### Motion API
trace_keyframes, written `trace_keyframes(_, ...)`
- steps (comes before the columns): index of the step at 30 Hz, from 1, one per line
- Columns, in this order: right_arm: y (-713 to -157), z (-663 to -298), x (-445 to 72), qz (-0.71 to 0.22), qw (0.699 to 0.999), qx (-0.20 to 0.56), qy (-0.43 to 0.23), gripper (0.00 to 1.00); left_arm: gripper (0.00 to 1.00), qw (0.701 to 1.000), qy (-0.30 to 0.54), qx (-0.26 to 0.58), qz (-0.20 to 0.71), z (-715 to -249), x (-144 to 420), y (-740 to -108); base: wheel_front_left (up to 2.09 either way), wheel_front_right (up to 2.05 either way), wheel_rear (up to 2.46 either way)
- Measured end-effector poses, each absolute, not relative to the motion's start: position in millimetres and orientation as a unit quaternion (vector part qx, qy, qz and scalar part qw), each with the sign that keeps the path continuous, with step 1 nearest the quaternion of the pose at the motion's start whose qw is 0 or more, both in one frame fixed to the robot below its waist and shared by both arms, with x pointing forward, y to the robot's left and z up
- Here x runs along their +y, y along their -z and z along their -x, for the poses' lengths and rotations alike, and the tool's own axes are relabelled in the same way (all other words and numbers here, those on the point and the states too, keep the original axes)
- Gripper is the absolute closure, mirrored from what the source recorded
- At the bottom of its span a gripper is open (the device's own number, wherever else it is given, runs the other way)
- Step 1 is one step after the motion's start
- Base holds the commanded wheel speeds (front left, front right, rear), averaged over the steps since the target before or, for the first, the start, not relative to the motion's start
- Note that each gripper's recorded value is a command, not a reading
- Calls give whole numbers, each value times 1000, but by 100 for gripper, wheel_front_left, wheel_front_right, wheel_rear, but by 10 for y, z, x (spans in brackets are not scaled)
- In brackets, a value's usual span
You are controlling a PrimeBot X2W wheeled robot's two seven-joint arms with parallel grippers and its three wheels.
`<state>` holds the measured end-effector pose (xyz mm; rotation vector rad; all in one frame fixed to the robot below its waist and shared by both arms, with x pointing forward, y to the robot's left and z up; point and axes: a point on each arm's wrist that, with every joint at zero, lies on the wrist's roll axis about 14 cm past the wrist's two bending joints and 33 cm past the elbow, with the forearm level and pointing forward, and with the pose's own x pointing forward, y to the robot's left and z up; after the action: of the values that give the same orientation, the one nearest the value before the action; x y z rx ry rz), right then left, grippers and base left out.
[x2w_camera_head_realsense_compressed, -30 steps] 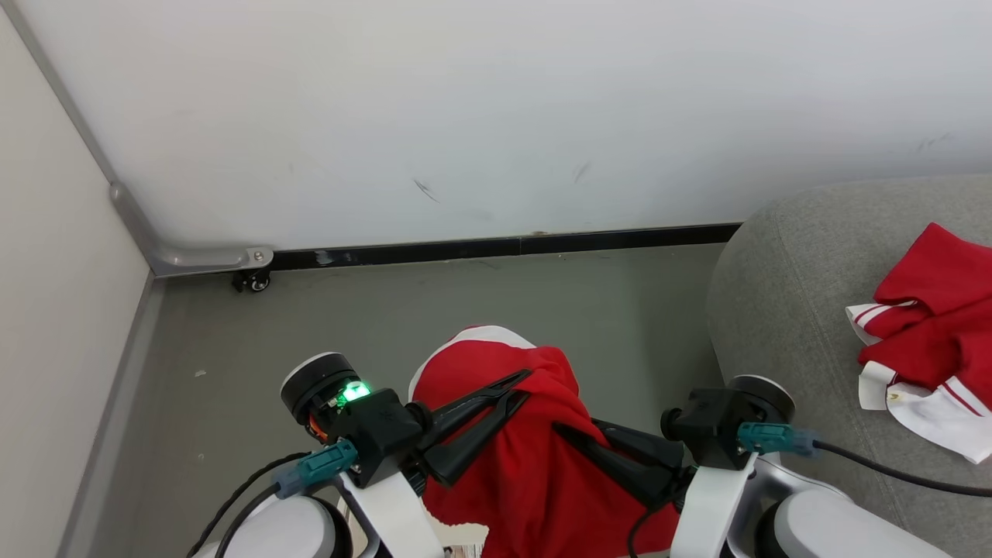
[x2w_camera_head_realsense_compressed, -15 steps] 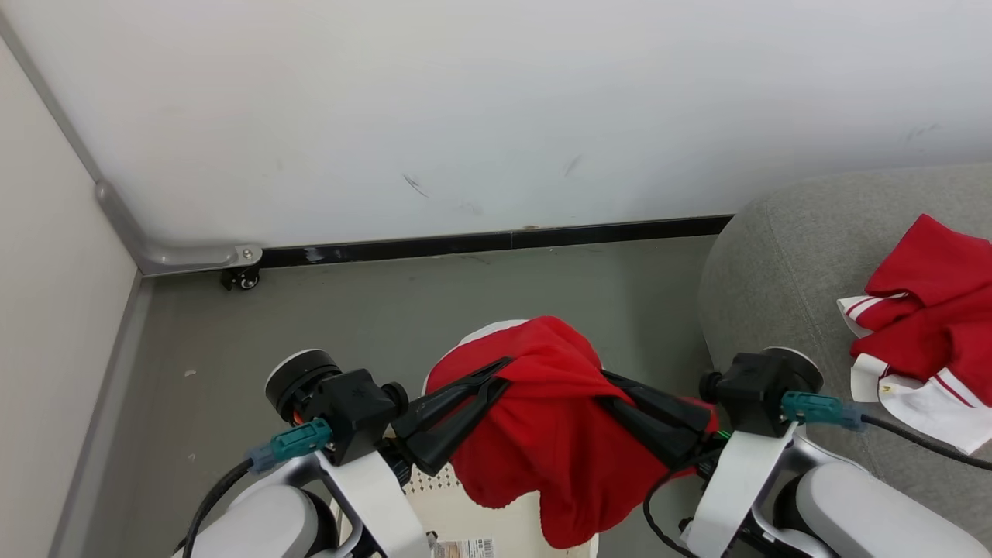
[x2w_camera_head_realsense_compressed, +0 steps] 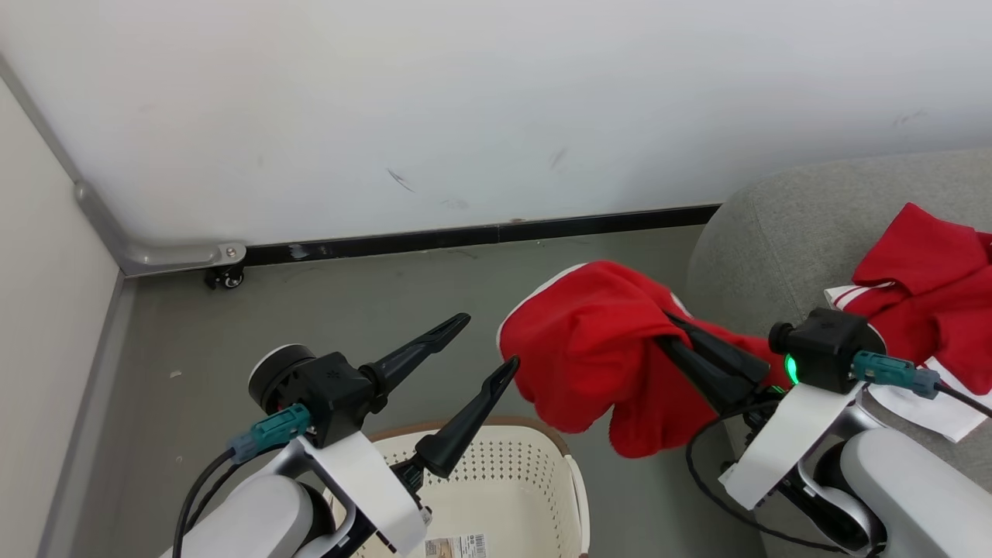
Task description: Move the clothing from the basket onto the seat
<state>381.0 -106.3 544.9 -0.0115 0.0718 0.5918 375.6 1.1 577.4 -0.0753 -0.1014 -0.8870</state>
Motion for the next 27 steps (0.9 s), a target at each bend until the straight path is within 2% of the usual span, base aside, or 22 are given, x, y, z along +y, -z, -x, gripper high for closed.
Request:
trace_keyframes(15,-5482,-3852,-1543,-10,975,20,-219,100,0,881,469,-38,50,-3651,-297,-5663,0,0,0)
trace_keyframes(27,-5427,-3715,-1936,-28,987,14,-155,100,0,864,499,-35,62,-3607,-565,-5642,0,0,0)
